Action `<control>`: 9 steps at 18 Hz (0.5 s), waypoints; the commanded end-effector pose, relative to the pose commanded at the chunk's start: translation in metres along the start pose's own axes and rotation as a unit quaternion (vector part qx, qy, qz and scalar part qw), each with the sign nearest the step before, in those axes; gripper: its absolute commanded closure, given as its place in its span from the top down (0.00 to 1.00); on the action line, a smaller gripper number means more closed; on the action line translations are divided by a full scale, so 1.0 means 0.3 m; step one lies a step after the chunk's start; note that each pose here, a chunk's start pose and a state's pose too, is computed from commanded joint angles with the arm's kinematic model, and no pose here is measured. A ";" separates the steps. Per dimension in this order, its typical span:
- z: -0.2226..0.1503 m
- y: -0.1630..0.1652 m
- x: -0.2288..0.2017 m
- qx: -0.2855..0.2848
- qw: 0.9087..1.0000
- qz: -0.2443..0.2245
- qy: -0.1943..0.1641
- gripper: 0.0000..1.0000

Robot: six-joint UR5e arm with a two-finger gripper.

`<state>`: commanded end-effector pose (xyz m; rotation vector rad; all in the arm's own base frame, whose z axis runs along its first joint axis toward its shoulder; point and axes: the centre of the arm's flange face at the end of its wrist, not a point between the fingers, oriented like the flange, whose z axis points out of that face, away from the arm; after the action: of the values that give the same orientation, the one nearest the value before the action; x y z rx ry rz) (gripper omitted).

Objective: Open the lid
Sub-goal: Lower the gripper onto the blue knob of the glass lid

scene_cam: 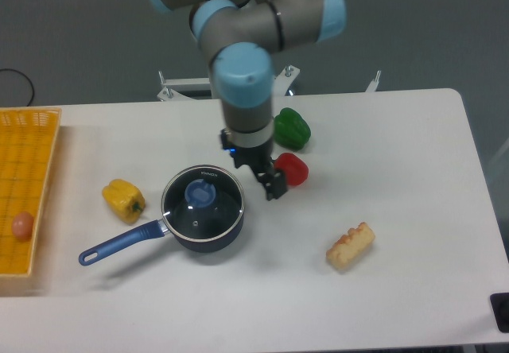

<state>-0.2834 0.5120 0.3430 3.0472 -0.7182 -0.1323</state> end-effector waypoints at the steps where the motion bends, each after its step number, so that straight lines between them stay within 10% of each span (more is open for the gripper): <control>1: 0.006 -0.019 0.009 0.000 1.000 0.006 0.002 1.00; 9: 0.085 -0.143 0.074 -0.003 0.999 0.045 0.020 1.00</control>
<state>-0.2467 0.5406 0.3146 2.9969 -0.8482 -0.0729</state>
